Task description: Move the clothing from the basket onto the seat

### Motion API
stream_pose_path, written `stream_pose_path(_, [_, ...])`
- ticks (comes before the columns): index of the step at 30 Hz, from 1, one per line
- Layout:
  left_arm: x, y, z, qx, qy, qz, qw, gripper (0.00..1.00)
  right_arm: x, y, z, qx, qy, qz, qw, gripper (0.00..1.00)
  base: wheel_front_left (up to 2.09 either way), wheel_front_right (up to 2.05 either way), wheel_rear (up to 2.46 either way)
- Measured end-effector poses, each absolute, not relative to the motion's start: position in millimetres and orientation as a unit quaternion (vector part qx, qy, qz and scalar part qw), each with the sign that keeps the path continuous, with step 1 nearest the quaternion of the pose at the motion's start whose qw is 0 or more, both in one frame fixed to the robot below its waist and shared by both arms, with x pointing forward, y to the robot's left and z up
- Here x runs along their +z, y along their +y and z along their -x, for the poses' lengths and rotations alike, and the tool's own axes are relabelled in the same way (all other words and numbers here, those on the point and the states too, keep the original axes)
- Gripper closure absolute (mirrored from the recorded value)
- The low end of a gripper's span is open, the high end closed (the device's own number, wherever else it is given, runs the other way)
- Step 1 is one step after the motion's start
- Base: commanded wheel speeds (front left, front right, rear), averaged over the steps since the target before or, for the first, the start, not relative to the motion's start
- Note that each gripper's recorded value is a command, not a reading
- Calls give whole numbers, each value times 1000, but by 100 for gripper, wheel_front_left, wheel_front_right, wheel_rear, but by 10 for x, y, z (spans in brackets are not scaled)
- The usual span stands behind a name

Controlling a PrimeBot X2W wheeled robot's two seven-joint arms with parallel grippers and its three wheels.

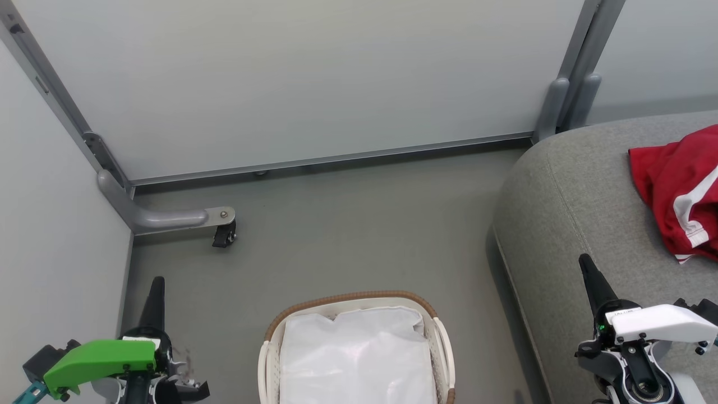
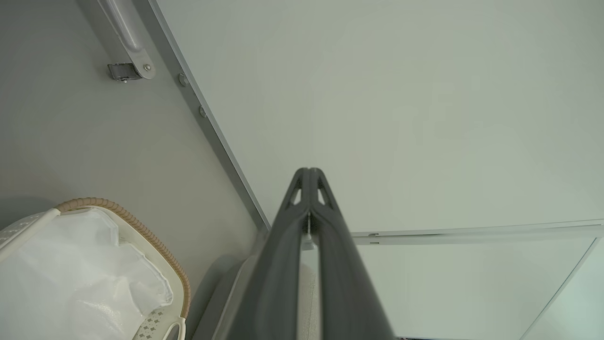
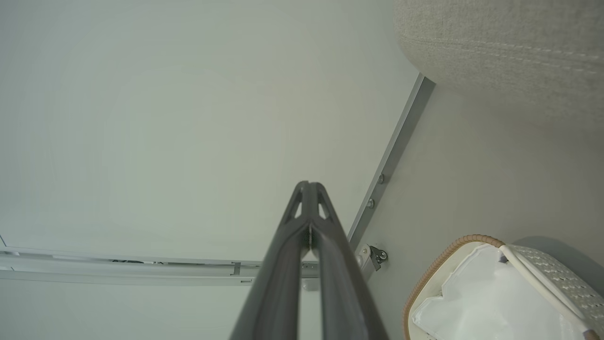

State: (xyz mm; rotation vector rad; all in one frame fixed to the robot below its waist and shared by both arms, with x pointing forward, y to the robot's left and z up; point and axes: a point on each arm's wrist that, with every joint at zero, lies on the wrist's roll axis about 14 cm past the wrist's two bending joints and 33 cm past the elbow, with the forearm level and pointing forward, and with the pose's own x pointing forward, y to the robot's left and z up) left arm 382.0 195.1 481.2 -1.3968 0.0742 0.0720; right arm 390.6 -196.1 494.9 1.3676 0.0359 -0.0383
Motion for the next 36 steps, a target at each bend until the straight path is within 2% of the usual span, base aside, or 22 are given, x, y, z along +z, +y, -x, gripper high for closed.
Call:
stream_pose_path(28, [5022,1993,-3866,6,6,709,705,100,5075,-1985,-3900,1,1,-709,705,100,0,0,0])
stream_pose_path(36, [5036,1994,-3874,5,4,709,705,100,5077,-1986,-3900,1,1,-709,705,100,0,0,0])
